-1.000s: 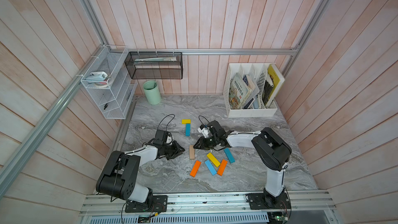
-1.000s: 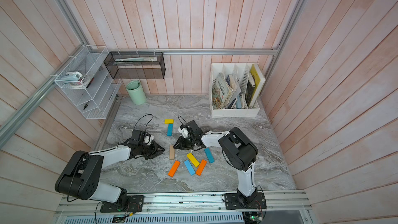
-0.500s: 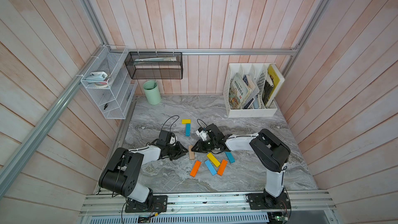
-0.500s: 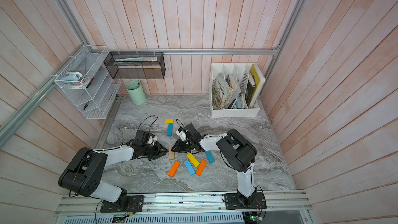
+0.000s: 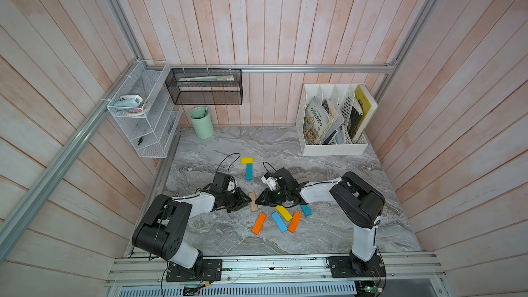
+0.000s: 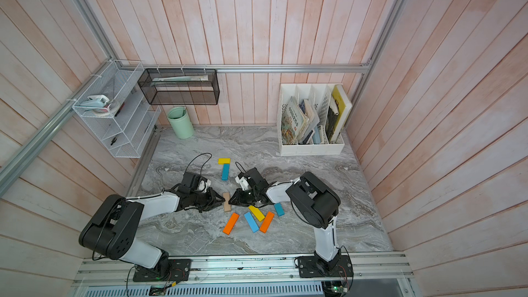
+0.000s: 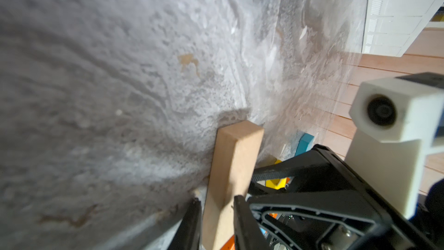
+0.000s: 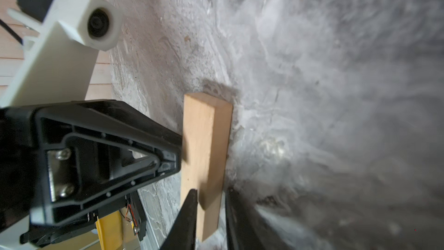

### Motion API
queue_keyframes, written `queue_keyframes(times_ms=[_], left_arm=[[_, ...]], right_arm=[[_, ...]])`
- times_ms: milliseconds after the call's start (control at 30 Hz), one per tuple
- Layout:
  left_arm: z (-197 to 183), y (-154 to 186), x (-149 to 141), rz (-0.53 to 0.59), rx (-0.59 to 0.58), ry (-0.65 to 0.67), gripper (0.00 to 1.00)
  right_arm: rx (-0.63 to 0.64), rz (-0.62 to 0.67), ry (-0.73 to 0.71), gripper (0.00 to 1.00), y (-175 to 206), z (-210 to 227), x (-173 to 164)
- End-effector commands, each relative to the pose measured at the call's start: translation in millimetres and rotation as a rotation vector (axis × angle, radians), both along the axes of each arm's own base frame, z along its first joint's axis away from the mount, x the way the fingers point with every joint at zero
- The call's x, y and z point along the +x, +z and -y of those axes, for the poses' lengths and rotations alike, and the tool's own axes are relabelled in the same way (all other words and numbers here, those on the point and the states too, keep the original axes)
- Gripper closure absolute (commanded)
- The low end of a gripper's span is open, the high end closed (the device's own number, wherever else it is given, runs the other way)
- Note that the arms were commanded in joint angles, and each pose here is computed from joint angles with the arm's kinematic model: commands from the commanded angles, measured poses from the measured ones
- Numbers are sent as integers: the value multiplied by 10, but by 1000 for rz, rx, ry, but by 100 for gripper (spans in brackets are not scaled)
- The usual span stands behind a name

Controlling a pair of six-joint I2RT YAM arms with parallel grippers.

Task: Assemble a giraffe with building blocks
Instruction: Assemble the building block at the center of the board.

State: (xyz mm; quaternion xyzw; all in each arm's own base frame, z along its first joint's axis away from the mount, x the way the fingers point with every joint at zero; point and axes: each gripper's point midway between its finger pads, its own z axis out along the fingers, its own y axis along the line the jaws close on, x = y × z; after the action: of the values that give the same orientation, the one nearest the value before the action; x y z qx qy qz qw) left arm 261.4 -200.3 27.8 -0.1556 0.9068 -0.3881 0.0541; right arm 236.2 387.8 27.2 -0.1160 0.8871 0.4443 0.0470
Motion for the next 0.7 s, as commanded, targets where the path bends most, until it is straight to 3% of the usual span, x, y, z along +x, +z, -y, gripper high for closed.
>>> queue_keyframes(times_ms=[0, 400, 667], left_arm=[[25, -19, -96, -12, 12, 1, 73], [38, -101, -240, -29, 23, -5, 80], [82, -108, -44, -14, 42, -16, 80]], right_arm=[[4, 7, 9, 76, 29, -41, -91], [13, -9, 33, 78, -26, -148, -235], [24, -17, 53, 78, -45, -281, -162]])
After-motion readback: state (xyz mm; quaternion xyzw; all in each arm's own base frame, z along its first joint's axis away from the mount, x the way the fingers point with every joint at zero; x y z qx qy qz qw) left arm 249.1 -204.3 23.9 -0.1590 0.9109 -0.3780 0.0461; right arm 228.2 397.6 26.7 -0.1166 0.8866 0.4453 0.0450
